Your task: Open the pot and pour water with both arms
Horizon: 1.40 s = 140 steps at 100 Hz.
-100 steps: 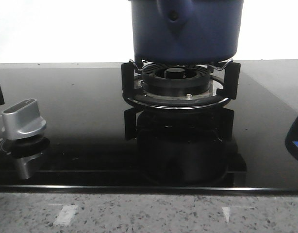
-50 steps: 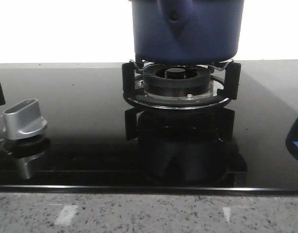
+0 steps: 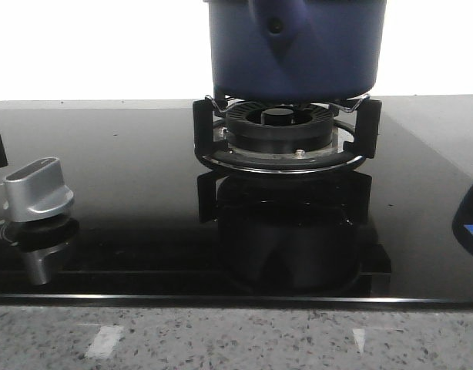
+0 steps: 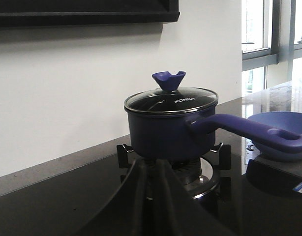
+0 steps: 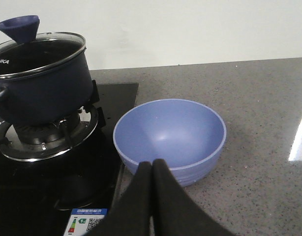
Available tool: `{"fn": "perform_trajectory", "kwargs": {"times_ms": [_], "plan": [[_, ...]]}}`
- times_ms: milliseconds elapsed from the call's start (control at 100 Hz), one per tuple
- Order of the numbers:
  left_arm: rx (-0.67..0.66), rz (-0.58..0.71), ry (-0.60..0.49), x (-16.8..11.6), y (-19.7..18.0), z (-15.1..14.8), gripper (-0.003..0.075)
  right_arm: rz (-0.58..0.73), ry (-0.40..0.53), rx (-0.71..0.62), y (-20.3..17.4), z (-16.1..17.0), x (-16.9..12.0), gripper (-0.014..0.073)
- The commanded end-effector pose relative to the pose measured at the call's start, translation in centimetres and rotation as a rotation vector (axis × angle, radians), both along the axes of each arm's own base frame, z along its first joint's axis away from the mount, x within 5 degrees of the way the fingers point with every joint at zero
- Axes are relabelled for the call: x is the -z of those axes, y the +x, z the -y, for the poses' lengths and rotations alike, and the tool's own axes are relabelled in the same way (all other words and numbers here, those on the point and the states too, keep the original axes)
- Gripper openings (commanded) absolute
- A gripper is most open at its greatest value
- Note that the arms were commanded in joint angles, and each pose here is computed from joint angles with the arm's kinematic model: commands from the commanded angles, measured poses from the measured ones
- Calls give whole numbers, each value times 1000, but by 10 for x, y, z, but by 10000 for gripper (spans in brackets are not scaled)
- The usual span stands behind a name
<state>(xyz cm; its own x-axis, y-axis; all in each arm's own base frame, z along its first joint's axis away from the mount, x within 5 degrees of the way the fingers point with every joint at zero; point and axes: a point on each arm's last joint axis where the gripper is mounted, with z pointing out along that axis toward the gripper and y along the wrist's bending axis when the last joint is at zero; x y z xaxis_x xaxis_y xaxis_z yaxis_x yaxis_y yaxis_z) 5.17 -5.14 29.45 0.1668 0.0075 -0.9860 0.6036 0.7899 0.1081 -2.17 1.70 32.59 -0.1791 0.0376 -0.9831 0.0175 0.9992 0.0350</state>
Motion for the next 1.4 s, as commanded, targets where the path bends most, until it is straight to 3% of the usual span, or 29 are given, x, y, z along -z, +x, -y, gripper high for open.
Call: {"fn": "perform_trajectory", "kwargs": {"times_ms": [0, 630, 740, 810, 870, 980, 1080, 1300, 1390], "plan": [[33, 2, -49, -9, -2, 1, -20, 91, -11, 1, -3, 0, -10, -74], [46, 1, -45, -9, -2, 1, -20, 91, -11, 1, -3, 0, -10, -74], [-11, 66, 87, -7, -5, -2, -20, 91, -11, 1, -3, 0, -10, -74], [-43, 42, 148, -2, -4, -4, -20, 91, -11, 1, -3, 0, -10, -74], [-89, -2, 77, -1, -1, -7, -20, 91, -11, 1, -3, 0, -10, -74], [-147, -26, 76, 6, 3, -10, -20, 91, -11, 1, -3, 0, -10, -74], [-194, -93, 7, 12, 7, -13, -20, 91, -11, 1, -3, 0, -10, -74], [-236, -87, 3, 12, 8, -16, -20, 91, -11, 1, -3, 0, -10, -74], [-254, -62, -67, 7, 9, -19, -20, 91, -11, 1, -3, 0, -10, -74]]}}
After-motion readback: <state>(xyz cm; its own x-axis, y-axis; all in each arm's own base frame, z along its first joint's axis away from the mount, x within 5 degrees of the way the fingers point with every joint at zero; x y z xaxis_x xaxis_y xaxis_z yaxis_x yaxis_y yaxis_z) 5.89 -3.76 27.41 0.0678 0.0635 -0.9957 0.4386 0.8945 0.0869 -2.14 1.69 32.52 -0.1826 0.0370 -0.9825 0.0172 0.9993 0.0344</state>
